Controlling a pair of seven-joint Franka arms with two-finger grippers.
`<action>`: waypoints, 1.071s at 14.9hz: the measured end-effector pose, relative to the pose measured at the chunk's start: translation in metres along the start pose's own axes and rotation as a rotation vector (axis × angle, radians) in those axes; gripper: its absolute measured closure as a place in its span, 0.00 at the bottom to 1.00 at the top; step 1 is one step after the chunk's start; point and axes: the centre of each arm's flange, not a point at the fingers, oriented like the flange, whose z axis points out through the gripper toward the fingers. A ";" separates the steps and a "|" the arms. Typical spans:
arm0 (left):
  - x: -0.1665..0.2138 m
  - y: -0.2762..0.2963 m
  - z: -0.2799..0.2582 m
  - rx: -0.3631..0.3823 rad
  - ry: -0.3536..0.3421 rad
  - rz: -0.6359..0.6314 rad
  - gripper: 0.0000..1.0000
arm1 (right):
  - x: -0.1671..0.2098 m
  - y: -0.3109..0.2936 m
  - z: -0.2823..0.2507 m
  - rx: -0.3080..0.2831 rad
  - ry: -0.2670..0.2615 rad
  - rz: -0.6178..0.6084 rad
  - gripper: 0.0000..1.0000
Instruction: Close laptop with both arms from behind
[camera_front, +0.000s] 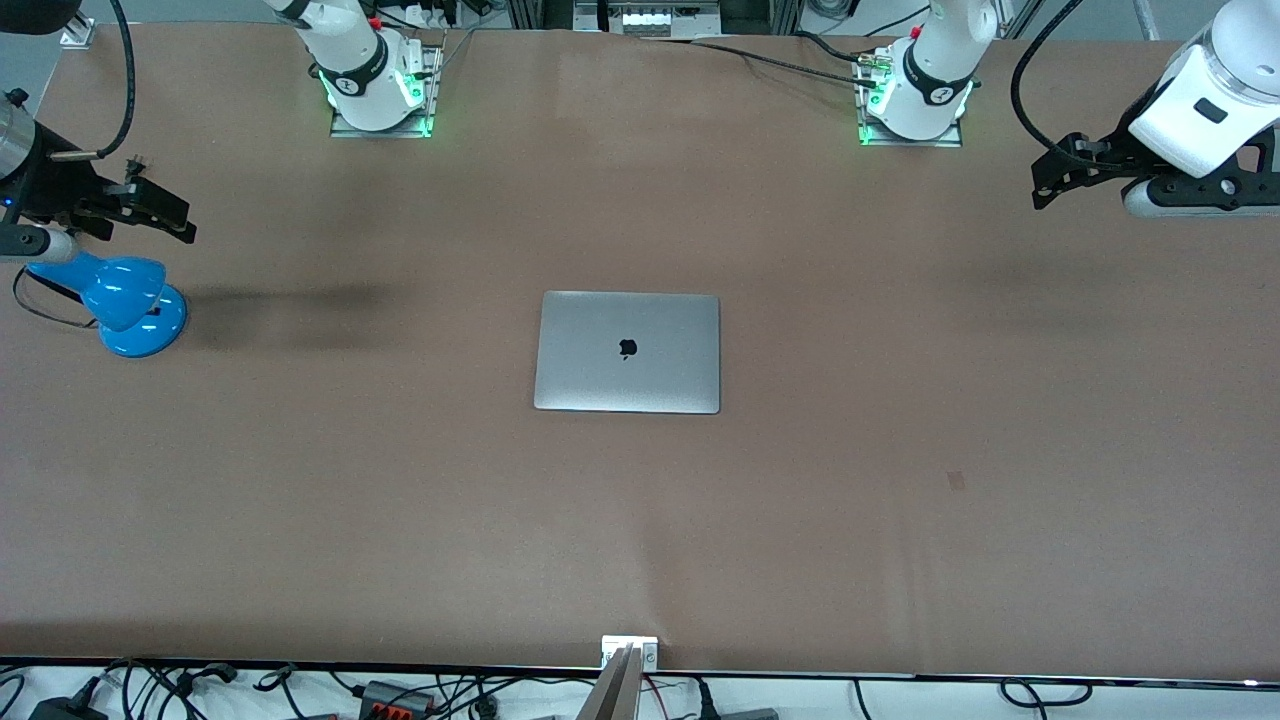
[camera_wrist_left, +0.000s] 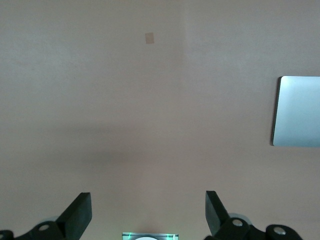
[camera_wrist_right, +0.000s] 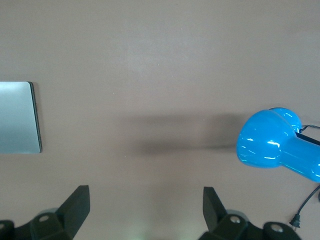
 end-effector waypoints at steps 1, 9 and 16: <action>0.000 0.000 0.000 0.000 0.000 0.000 0.00 | 0.000 0.000 0.001 0.000 -0.001 0.000 0.00; 0.000 0.000 0.000 0.000 0.000 -0.001 0.00 | 0.002 0.036 -0.023 0.002 0.051 0.067 0.00; -0.002 0.002 -0.002 -0.022 -0.001 0.018 0.00 | 0.010 0.043 -0.021 -0.022 0.065 0.073 0.00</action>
